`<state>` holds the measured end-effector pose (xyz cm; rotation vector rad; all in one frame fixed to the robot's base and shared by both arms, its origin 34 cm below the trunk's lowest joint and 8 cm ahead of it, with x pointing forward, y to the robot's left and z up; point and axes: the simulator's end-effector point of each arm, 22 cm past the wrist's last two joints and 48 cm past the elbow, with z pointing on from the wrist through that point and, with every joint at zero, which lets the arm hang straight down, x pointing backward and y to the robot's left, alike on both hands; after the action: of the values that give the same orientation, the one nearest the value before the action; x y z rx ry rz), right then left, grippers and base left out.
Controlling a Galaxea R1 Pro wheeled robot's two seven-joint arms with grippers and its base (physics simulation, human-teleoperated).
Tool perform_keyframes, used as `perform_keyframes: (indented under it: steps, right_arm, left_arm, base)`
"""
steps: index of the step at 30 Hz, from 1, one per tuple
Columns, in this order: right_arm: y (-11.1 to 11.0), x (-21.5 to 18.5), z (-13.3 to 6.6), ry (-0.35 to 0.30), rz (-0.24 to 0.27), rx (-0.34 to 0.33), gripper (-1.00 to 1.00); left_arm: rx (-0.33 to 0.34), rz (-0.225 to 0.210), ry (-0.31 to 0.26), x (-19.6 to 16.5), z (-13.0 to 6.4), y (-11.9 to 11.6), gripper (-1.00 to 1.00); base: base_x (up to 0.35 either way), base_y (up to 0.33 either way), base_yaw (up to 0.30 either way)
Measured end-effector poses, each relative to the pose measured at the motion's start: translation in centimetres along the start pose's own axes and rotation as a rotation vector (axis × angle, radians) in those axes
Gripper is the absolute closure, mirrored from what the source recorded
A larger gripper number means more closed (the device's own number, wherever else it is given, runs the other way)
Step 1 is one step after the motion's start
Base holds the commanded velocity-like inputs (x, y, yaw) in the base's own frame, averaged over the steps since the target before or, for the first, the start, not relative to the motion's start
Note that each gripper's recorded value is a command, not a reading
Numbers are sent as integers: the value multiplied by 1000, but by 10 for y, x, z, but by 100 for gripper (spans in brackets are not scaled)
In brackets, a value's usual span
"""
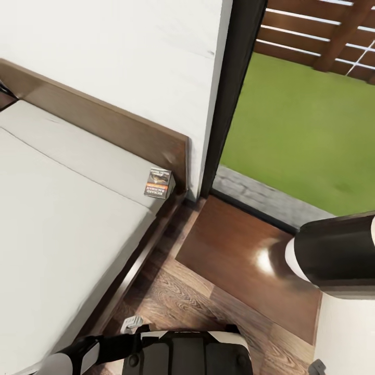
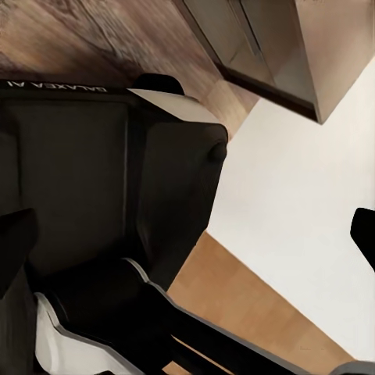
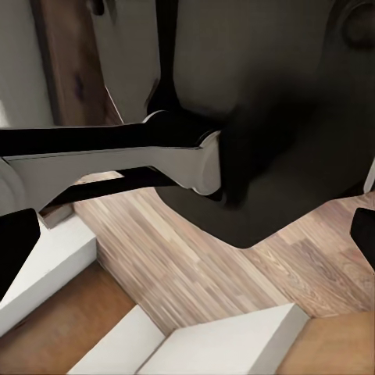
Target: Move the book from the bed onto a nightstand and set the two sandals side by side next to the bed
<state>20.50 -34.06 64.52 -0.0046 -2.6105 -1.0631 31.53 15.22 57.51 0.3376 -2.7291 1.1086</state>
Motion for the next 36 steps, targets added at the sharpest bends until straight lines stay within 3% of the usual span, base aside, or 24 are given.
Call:
perform_keyframes:
  steps: [36]
  right_arm:
    - [0, 0, 0, 0, 0, 0, -100]
  left_arm:
    - [-4, 9, 10, 2, 0, 1, -100]
  base:
    - [0, 0, 285]
